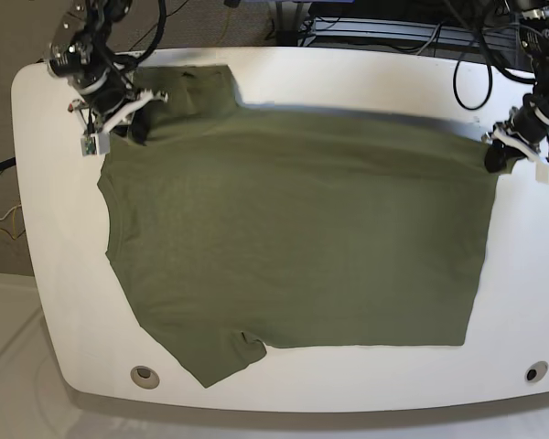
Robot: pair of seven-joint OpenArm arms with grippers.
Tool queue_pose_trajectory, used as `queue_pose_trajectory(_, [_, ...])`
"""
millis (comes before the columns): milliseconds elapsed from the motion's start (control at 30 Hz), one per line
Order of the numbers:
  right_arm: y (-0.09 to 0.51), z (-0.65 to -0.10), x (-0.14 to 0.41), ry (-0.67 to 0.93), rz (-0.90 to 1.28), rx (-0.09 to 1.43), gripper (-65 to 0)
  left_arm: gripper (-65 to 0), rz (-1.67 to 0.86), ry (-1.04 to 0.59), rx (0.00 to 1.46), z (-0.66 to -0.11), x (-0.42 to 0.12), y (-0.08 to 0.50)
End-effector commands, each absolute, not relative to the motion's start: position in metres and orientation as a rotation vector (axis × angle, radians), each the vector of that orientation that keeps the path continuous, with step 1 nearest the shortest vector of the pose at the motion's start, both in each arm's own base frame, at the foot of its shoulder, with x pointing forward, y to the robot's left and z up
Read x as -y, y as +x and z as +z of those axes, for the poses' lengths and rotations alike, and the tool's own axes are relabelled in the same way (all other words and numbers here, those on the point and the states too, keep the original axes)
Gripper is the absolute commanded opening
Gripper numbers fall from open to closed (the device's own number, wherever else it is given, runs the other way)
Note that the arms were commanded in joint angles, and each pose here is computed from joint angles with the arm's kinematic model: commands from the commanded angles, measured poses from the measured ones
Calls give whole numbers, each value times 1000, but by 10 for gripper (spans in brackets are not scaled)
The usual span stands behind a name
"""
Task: Fold the T-shirt properly
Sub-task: 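Pull the gripped shirt edges toward the robot with both grippers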
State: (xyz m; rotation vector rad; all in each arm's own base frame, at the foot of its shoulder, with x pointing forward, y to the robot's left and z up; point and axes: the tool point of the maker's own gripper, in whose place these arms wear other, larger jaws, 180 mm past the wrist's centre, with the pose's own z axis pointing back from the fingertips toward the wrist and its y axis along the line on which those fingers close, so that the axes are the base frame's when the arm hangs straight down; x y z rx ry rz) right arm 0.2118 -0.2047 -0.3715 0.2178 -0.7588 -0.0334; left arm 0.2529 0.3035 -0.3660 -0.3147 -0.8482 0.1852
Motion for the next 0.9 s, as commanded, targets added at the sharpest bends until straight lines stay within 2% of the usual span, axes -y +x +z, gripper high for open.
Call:
queue_pose_trajectory(0, [222, -363, 206, 233, -32, 808, -650, -650, 181, -291, 894, -356, -314, 265])
queue_pose_trajectory(433, [244, -376, 212, 267, -51, 802, -650, -650, 167, -231, 860, -371, -320, 285])
queue_pose_trajectory(867, [280, -382, 221, 293, -45, 803, -650, -650, 207, -310, 929, -355, -312, 313])
